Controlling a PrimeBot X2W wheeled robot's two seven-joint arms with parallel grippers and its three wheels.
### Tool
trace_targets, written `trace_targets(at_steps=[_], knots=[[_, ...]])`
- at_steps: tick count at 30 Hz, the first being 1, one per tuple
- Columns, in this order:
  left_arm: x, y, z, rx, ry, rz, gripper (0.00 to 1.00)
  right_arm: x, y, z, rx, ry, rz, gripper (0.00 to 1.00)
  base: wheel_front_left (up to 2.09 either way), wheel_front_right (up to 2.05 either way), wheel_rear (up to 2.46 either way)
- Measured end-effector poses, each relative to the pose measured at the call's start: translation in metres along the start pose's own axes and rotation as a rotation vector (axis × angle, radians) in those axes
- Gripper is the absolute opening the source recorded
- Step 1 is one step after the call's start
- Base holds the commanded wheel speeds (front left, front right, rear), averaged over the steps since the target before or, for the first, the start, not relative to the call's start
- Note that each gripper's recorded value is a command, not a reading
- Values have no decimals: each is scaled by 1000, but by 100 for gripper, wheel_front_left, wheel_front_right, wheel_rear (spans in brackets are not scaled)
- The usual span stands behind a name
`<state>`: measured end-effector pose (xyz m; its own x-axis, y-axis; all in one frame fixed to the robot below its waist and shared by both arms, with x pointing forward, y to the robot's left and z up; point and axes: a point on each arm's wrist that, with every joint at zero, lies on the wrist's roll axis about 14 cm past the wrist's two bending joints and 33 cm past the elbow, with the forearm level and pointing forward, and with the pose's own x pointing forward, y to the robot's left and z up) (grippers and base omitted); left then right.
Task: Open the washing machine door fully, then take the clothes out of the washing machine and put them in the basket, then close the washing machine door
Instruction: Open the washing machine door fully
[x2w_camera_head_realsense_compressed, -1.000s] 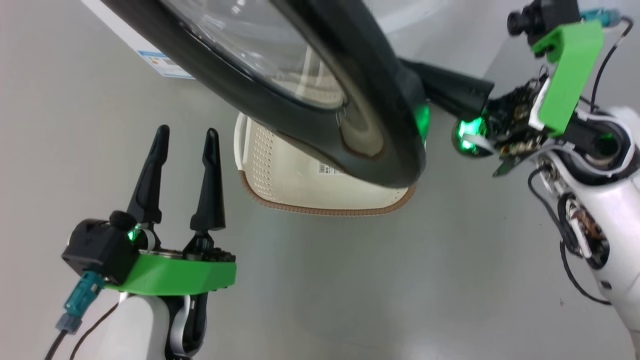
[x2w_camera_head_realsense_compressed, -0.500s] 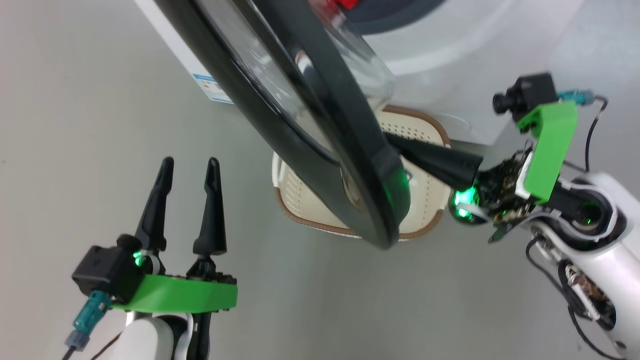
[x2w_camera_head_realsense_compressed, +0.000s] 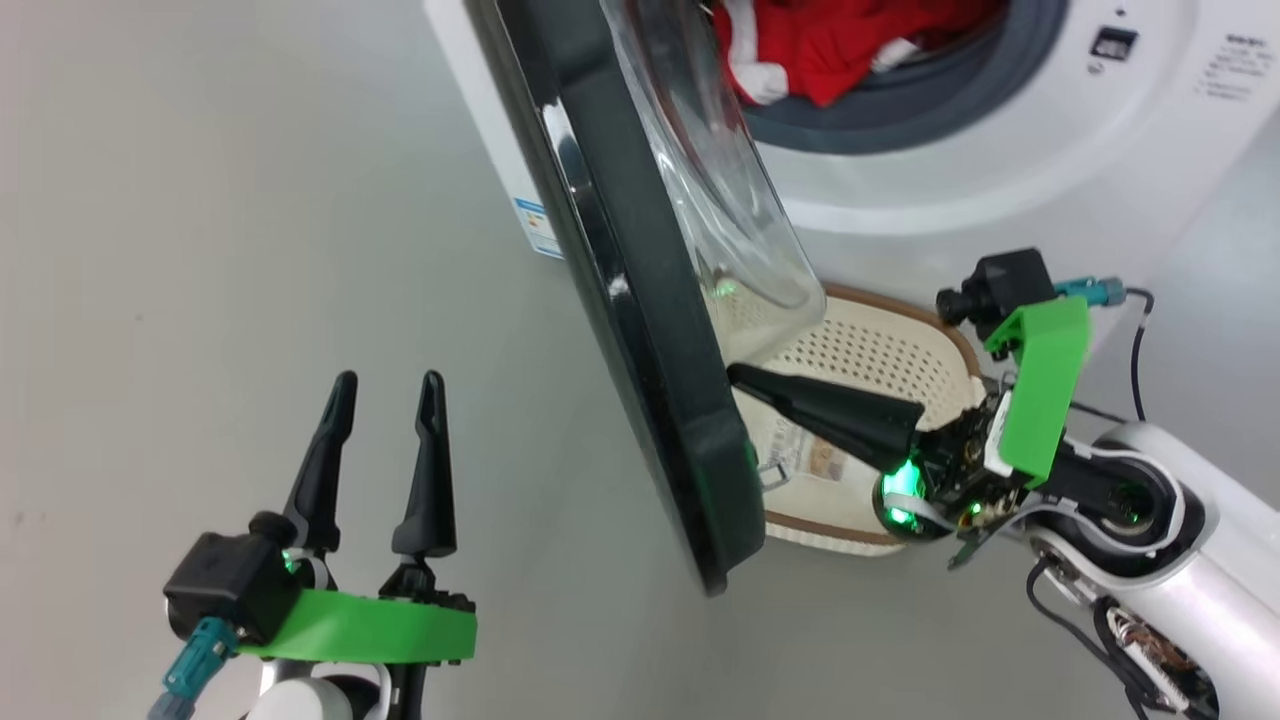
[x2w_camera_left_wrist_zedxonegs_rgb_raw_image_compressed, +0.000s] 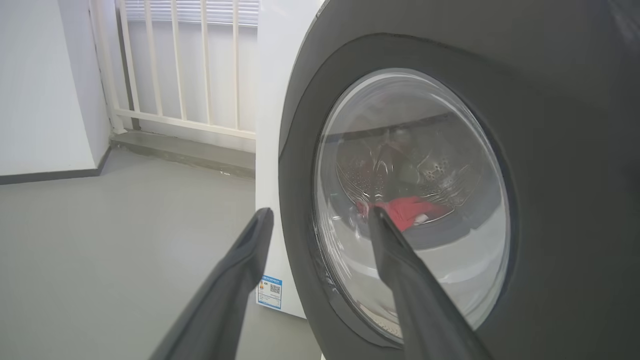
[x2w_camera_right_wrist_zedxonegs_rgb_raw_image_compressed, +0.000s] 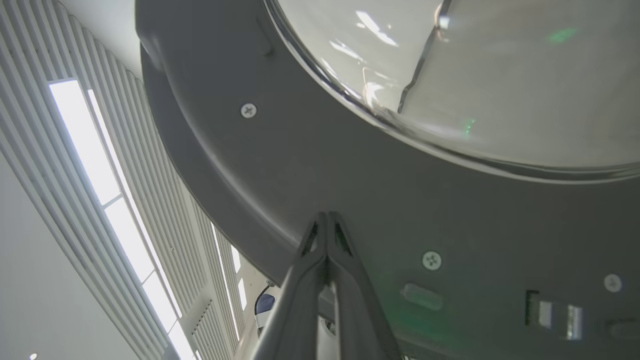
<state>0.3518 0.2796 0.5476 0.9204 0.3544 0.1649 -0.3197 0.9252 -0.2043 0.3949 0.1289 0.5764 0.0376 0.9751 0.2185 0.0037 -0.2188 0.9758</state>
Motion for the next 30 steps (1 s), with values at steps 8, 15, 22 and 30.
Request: trace_targets(at_steps=[8, 15, 22, 30], knots=[[-27, 33, 17, 8, -31, 94, 100, 21, -2, -34, 6, 97, -21, 0, 0, 0, 0], [-41, 52, 29, 14, -62, 157, 100, 36, -7, -52, 13, 164, -40, 0, 0, 0, 0], [-48, 59, 32, 17, -69, 183, 100, 44, -13, -52, 8, 180, -64, 0, 0, 0, 0], [-51, 62, 33, 19, -72, 201, 100, 48, -19, -52, 10, 194, -81, 0, 0, 0, 0]])
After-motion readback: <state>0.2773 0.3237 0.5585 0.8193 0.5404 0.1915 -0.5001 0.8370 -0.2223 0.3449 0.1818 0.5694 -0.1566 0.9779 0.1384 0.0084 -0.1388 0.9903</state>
